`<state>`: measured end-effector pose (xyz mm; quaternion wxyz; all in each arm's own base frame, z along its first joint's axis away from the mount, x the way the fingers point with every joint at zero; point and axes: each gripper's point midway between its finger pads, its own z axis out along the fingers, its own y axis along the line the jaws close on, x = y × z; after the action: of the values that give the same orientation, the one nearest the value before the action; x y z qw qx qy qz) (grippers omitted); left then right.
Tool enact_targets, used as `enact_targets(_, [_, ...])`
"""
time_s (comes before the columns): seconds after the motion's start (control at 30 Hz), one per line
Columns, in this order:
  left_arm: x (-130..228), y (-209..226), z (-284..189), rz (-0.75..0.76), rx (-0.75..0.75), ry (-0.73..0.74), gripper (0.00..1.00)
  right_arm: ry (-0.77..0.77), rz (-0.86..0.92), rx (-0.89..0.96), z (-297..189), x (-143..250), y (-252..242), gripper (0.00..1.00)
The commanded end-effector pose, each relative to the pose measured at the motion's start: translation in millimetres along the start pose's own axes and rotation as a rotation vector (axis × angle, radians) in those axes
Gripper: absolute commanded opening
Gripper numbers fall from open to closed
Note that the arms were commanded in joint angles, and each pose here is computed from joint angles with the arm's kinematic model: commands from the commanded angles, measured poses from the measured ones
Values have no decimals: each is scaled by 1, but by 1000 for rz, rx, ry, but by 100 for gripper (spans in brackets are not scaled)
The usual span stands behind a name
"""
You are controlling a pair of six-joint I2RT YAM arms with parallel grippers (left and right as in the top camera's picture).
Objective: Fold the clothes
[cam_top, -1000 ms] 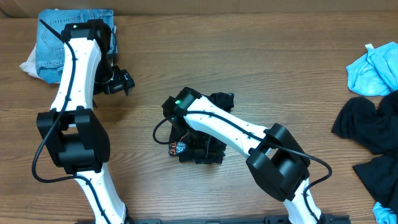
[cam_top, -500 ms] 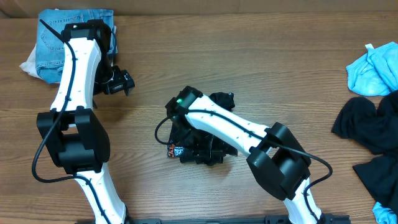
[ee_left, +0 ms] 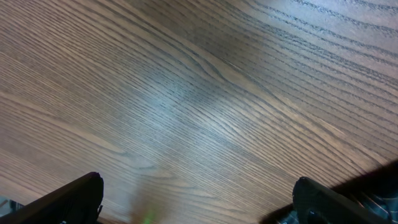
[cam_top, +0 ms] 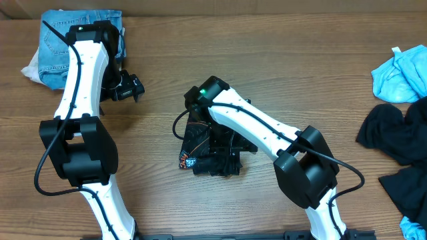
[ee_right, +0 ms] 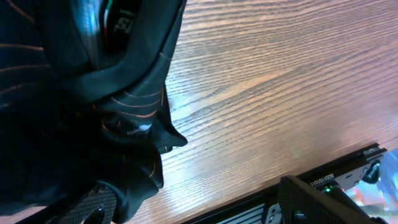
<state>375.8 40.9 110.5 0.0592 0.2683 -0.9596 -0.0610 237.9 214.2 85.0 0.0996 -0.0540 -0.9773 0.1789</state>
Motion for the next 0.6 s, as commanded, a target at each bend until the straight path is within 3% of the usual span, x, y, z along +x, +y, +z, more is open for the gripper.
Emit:
enact_targets(0.0, [0,1,-2,25,-5,-11,100,-38,32,-26,-12,-5,-2,85])
enact_targets(0.57, [1,1,-2,40,-7,-8,100,13,61,68,13,-17,-48,82])
